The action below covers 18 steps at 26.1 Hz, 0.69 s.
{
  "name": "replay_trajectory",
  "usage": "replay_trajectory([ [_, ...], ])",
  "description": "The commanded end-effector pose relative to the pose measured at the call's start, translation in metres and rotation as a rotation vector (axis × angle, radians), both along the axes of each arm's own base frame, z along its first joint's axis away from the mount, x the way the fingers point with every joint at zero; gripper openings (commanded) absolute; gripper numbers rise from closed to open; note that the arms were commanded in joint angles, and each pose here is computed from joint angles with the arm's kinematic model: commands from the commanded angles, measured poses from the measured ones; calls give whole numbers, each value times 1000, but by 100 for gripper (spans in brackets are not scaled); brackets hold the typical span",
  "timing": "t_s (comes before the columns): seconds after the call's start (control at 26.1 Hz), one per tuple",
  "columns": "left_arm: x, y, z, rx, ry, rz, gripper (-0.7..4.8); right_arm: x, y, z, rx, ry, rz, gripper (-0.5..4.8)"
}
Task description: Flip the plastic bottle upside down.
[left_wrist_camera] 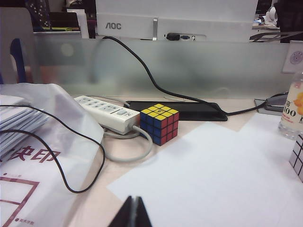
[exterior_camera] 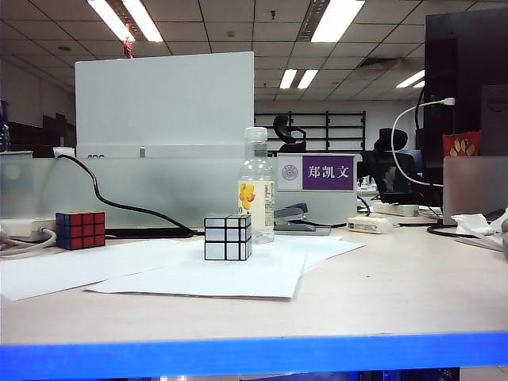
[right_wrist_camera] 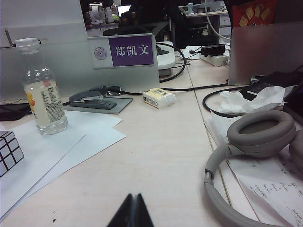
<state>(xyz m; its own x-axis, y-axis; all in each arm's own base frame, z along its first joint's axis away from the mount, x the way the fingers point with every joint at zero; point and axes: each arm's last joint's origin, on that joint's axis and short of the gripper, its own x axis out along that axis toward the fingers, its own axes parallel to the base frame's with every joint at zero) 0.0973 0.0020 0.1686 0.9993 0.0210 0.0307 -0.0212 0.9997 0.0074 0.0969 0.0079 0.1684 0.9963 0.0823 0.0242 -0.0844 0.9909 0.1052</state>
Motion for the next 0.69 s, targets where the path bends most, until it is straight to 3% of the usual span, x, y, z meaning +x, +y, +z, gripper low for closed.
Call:
replay_trajectory([
  [0.04, 0, 0, 2, 4, -15, 1, -3, 0, 0, 1, 0, -17, -1, 9],
  [0.35, 0, 0, 2, -4, -16, -4, -3, 0, 0, 1, 2, -17, 4, 9],
  [0.42, 0, 0, 2, -20, -17, -4, -3, 0, 1, 1, 62, -10, 44, 9],
  [0.58, 0, -2, 2, -192, -16, -69, -3, -1, 6, 1, 268, 30, 204, 9],
  [0.69, -1, -3, 5, -349, -32, -139, -4, -1, 6, 5, 277, -3, 225, 8],
])
